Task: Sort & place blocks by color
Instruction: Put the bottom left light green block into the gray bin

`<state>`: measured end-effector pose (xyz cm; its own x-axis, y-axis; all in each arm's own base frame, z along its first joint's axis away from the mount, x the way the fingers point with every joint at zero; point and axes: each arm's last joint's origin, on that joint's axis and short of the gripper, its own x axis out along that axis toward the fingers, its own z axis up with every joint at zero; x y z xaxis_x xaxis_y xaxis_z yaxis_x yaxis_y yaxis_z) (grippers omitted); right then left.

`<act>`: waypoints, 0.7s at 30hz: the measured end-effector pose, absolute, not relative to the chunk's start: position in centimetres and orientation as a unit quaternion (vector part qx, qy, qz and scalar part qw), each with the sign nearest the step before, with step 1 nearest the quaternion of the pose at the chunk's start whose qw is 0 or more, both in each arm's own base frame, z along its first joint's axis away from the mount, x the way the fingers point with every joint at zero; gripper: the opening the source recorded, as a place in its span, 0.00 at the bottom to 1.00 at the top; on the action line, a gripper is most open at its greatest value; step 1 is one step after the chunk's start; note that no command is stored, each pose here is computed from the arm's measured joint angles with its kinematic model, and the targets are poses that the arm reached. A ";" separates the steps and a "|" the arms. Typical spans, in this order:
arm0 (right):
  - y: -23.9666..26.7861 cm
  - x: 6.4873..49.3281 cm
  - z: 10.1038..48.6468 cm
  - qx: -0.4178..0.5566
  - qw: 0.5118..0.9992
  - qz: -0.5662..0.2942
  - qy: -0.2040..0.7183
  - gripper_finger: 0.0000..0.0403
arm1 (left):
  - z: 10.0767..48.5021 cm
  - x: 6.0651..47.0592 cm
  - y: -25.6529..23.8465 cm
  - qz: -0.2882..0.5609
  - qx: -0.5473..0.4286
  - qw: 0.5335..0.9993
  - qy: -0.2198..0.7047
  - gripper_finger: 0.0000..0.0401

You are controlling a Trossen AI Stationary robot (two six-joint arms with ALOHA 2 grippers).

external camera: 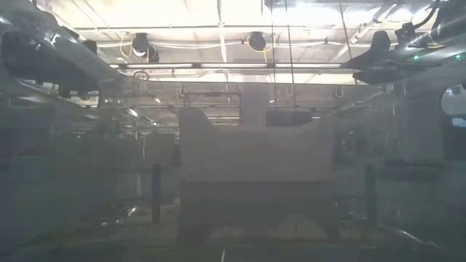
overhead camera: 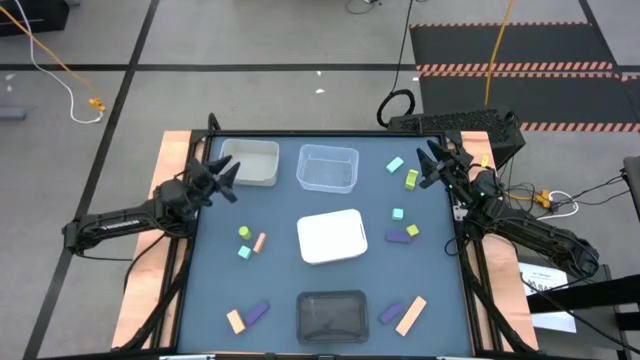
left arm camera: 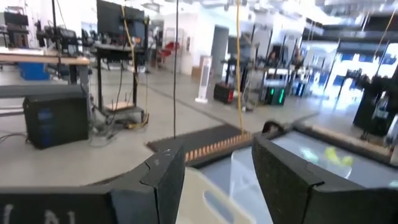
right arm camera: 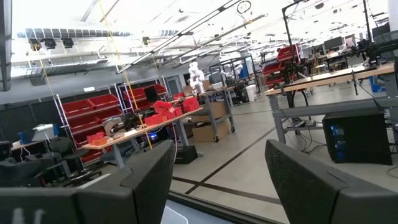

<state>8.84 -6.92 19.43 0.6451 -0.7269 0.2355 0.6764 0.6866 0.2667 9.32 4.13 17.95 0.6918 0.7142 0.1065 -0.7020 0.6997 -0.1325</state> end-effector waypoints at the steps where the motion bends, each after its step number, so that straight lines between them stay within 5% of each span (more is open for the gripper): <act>1: -6.9 8.8 19.4 0.077 0.904 -0.388 -0.163 0.61 | 18.1 9.3 4.1 0.385 -0.041 0.918 -0.084 0.46; 21: -6.9 8.8 19.4 0.077 0.904 -0.388 -0.163 0.61 | 21.9 10.6 4.2 0.332 -0.020 0.940 -0.080 0.46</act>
<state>8.85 -6.92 19.42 0.6454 -0.7267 0.2351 0.6762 0.6868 0.2666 10.56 4.15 21.93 0.7666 0.6270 0.1381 -0.6207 0.7788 -0.0904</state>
